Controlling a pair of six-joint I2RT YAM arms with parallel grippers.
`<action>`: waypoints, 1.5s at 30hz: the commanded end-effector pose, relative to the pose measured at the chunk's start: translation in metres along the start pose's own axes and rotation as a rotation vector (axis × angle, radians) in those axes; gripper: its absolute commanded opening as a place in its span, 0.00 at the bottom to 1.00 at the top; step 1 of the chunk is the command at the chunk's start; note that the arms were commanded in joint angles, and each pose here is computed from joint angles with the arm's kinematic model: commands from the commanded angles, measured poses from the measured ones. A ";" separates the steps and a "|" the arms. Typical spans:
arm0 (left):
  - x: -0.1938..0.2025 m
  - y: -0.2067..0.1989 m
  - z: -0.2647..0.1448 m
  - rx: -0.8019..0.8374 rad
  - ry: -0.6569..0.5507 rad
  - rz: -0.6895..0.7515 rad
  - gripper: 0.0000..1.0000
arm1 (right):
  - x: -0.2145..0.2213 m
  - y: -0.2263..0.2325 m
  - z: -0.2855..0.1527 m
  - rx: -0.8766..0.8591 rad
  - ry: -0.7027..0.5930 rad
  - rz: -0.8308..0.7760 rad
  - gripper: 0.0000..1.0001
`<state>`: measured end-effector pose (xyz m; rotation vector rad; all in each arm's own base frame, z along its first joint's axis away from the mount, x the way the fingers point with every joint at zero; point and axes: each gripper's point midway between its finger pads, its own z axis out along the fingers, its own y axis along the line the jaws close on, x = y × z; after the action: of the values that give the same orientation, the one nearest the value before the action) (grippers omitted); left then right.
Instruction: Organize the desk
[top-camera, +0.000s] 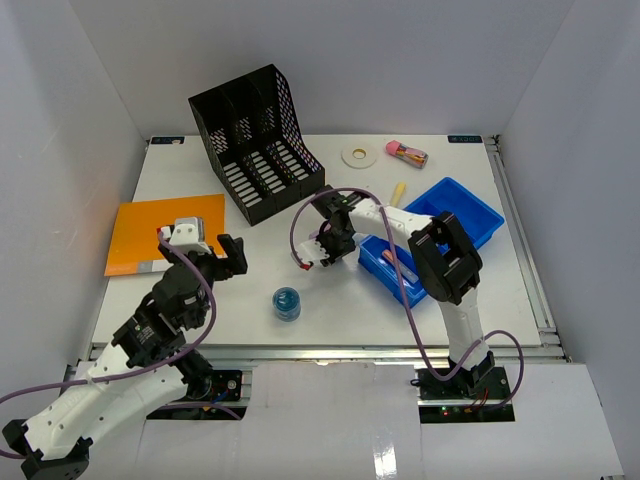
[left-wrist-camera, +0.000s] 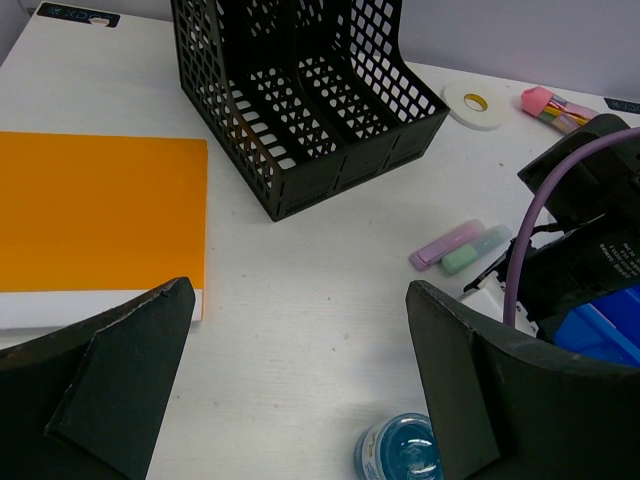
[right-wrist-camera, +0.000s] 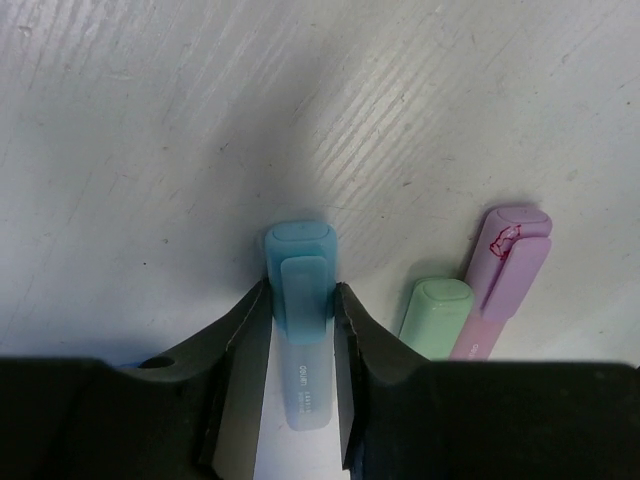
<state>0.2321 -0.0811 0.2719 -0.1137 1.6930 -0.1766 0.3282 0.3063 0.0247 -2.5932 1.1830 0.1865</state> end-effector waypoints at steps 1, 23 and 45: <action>0.005 -0.002 0.002 0.008 0.010 0.017 0.98 | -0.034 0.008 0.003 -0.052 -0.180 0.030 0.19; 0.020 -0.016 0.009 0.052 0.069 0.057 0.98 | -0.024 -0.037 -0.269 0.580 -0.802 0.860 0.13; 0.072 -0.107 0.017 0.471 0.256 0.140 0.98 | 0.060 0.079 -0.148 0.556 -0.648 1.246 0.71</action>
<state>0.2373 -0.1669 0.2213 0.2790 1.8656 -0.3709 0.3039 0.1702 0.1194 -0.9079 2.0480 0.7698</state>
